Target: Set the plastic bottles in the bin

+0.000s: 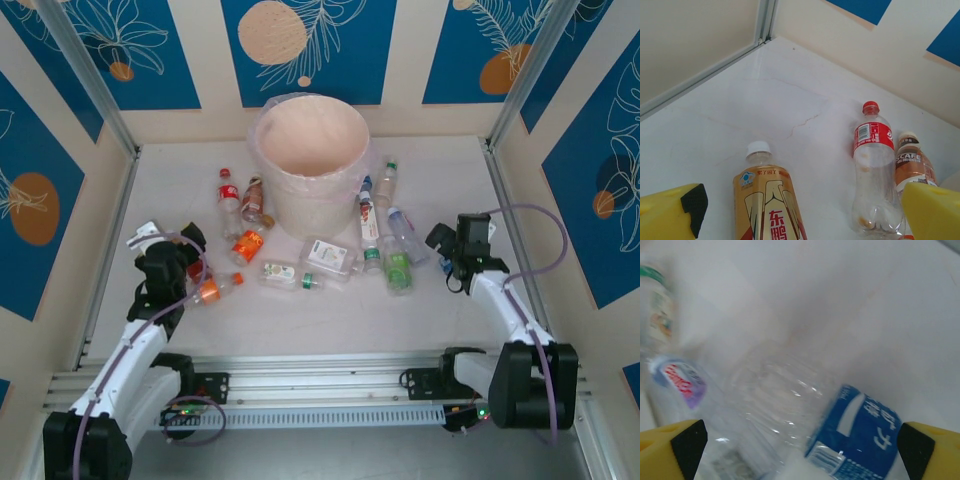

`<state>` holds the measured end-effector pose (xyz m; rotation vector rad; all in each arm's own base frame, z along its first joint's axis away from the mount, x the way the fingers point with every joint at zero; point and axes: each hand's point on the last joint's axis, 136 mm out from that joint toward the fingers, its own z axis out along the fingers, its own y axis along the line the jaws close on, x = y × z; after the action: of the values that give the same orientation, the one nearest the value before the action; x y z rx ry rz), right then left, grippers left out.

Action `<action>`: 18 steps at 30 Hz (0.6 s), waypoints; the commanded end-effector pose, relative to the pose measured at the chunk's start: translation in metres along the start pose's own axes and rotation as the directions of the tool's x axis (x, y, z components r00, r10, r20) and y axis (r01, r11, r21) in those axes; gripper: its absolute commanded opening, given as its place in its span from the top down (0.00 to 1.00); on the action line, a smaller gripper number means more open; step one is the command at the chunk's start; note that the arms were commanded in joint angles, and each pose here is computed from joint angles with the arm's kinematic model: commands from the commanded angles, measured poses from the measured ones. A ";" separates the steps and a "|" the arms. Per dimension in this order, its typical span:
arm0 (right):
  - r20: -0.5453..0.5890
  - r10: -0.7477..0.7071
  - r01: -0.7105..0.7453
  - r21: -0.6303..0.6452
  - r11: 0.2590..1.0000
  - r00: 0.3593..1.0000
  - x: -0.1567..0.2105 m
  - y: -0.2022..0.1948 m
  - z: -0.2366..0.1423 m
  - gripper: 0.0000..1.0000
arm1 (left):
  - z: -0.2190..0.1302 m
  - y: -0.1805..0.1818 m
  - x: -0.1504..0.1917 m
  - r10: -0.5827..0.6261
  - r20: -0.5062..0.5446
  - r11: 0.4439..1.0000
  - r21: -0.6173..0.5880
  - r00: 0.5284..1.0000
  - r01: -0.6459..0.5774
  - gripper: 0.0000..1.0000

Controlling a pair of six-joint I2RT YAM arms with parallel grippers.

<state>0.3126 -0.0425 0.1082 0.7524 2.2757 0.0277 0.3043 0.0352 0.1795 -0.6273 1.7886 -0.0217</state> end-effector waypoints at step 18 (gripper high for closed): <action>-0.384 -0.313 0.363 0.062 0.930 0.869 -0.003 0.011 0.074 0.01 | 0.007 0.019 0.004 -0.023 0.020 0.997 -0.068 1.000 0.024 0.00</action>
<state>0.3729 -0.0343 0.0589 0.4327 2.7139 -0.0581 0.3006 0.0538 0.1582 -0.7502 1.7938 0.0489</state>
